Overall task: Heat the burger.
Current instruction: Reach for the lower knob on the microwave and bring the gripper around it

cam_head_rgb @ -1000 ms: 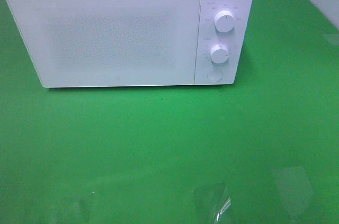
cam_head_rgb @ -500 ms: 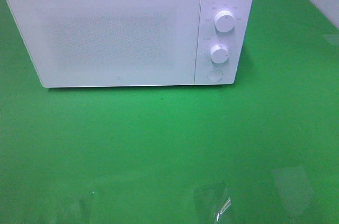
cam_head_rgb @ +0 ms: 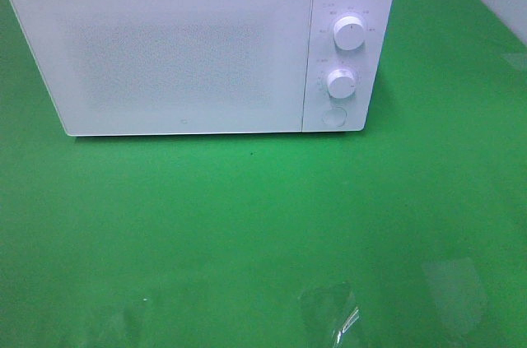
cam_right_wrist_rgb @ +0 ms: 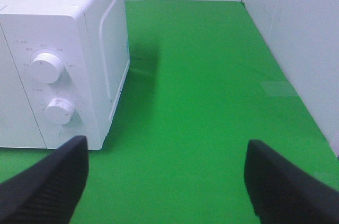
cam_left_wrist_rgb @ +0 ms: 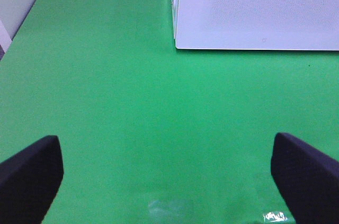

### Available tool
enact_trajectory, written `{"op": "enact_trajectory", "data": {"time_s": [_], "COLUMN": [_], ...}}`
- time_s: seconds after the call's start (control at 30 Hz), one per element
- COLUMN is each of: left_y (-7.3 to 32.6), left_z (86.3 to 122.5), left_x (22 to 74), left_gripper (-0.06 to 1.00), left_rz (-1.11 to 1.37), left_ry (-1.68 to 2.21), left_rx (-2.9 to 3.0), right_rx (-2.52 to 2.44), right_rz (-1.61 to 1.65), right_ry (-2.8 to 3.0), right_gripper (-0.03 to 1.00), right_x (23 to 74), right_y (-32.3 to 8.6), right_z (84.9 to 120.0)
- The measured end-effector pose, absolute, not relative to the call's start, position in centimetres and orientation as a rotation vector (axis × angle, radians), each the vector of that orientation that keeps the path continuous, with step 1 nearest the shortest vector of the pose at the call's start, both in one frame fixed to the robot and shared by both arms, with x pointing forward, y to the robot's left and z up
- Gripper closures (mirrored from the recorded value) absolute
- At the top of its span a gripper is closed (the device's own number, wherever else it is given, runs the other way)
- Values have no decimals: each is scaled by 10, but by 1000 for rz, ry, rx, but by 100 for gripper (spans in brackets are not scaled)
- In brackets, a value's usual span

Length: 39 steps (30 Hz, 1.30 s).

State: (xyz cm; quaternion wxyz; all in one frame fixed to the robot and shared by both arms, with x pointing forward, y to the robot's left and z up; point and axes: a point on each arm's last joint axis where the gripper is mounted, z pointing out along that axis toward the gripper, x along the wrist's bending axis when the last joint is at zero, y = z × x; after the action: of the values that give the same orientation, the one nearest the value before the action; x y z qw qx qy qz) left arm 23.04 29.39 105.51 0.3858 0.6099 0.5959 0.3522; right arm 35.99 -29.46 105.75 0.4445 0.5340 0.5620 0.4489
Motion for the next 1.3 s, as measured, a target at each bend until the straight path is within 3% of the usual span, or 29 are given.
{"op": "enact_trajectory", "data": {"time_s": [0.87,1.3], "left_y": [294,294], "left_z": [1055,1055], "left_x": [230,230], "left_gripper": [-4,-4], "left_rz": [897,897], "left_ry": [1517,1517], "left_rx": [1553,1553], "right_rx": [1238,1164], "right_rz": [1106,1132], "right_ry": [1313,1308], "right_gripper": [21,21], "right_x": [449,464], "right_y": [-293,-237], "right_z": [1020,994]}}
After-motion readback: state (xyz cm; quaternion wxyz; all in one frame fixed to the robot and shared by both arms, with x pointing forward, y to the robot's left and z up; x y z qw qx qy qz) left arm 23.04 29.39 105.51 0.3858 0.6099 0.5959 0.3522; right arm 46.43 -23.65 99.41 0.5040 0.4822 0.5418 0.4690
